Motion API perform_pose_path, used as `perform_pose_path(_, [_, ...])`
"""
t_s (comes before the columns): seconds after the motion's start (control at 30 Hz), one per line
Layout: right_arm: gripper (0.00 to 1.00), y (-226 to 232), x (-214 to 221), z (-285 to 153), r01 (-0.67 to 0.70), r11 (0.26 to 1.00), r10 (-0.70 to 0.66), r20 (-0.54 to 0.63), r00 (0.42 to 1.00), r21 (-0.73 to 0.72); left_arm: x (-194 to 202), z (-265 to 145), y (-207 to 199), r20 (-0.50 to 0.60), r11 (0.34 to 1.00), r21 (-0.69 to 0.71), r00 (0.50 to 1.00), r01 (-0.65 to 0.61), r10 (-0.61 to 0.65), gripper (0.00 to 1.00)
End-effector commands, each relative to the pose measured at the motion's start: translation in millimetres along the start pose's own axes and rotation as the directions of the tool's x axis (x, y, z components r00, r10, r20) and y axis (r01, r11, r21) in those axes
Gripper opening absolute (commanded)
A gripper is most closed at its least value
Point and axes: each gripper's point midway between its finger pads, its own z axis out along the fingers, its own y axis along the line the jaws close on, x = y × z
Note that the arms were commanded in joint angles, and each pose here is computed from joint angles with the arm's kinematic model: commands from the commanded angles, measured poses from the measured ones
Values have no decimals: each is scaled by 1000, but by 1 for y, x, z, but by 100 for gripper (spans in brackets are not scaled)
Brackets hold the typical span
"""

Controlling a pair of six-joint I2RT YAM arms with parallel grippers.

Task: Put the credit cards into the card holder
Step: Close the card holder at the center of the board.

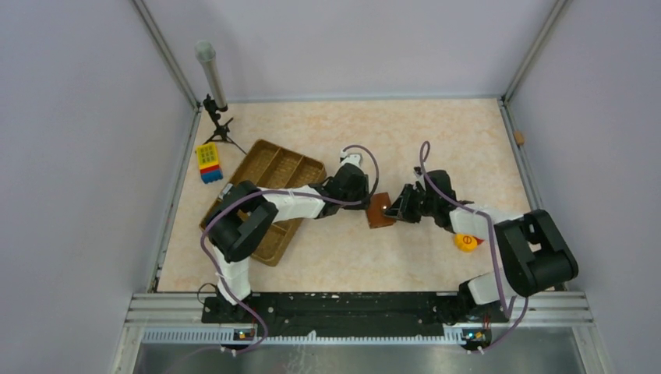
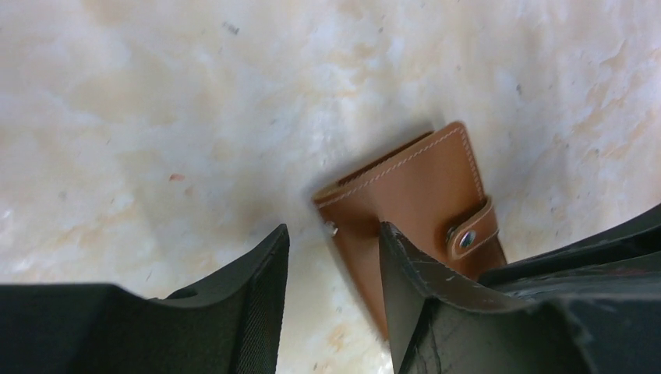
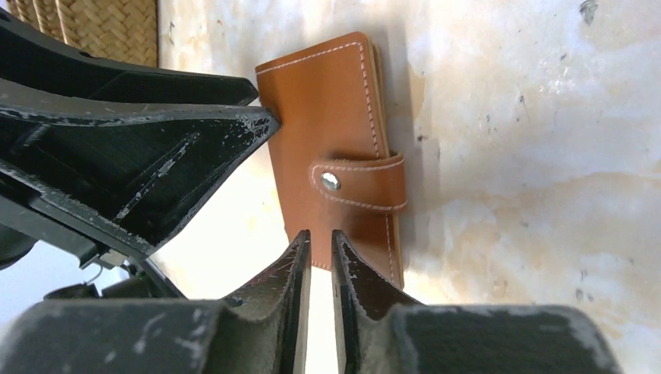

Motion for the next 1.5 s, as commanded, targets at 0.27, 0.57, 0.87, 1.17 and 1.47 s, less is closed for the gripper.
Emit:
perform_pose_path(0.27, [29,9,-19,-21,232,951,-229,-40,973,204,0,-22,-5,0,998,52,1000,21,-21,52])
perform_pose_path(0.57, [16,3,-35,1,357,834,-366,-64,929,420,1,-22,0,5,998,52,1000,29,-29,52])
perform_pose_path(0.87, [13,5,-38,4,389,801,-402,-72,913,454,3,-20,3,-5,998,52,999,37,-37,51])
perform_pose_path(1.17, [19,17,-37,10,407,822,-413,-76,908,398,7,-15,2,-25,998,56,999,37,-36,51])
perform_pose_path(1.47, [24,23,-33,17,441,811,-438,-101,893,383,16,-8,4,-51,997,56,998,46,-43,50])
